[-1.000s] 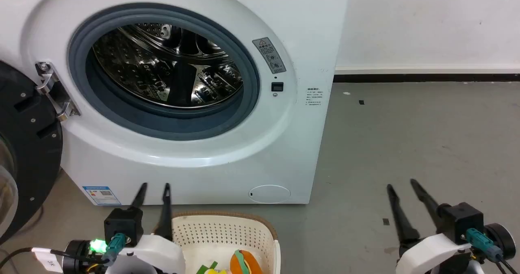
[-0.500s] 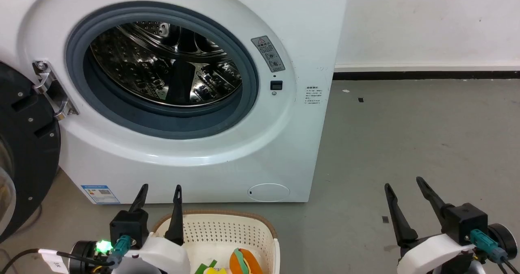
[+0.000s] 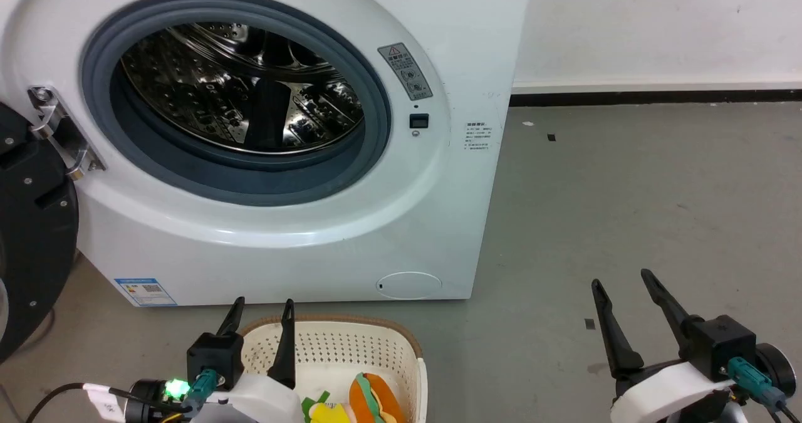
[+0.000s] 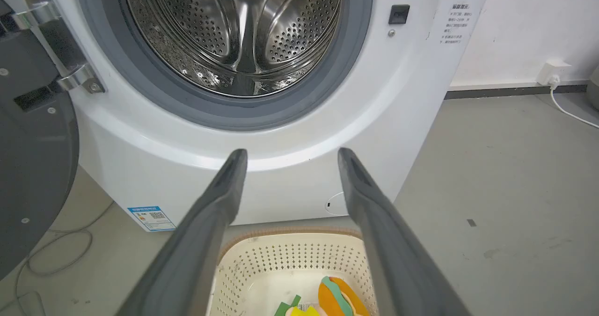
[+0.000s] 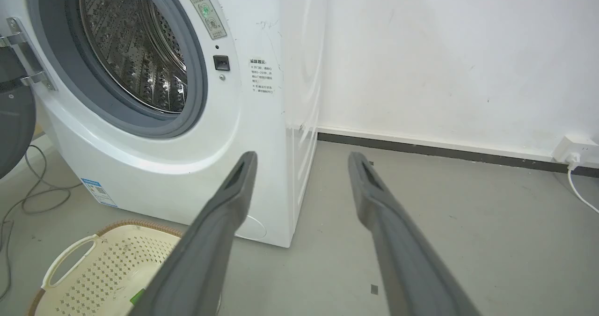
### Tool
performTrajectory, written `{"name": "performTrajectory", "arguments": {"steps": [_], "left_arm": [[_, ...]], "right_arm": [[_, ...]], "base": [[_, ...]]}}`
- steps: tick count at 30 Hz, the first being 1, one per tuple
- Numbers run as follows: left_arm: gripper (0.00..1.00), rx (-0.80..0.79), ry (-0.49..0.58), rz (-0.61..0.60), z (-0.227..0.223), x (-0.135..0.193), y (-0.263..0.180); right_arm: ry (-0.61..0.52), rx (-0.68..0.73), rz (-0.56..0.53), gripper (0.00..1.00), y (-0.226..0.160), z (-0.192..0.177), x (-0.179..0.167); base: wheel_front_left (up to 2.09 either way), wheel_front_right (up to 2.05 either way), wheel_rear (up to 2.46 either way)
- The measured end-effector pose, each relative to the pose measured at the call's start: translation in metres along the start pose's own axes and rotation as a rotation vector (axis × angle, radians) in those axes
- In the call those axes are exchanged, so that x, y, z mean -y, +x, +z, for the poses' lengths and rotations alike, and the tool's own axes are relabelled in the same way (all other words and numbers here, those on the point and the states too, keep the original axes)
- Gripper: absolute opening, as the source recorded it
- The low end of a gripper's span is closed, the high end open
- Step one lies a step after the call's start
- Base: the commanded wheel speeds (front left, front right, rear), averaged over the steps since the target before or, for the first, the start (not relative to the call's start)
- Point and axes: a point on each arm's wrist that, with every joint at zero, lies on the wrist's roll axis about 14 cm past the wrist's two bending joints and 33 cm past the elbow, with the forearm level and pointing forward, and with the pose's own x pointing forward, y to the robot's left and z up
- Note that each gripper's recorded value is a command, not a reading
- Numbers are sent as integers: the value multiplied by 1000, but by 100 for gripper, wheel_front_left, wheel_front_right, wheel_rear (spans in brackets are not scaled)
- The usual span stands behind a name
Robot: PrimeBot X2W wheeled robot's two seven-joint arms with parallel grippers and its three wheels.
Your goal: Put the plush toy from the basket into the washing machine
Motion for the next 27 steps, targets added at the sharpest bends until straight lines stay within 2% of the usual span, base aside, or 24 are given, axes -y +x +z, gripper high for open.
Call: {"name": "performTrajectory", "arguments": {"steps": [27], "left_arm": [[100,-266,-14,-131,-91,31,28]], "right_arm": [[47,-25,-26,100,10,-21,9]], "base": [[0,0,0]]}}
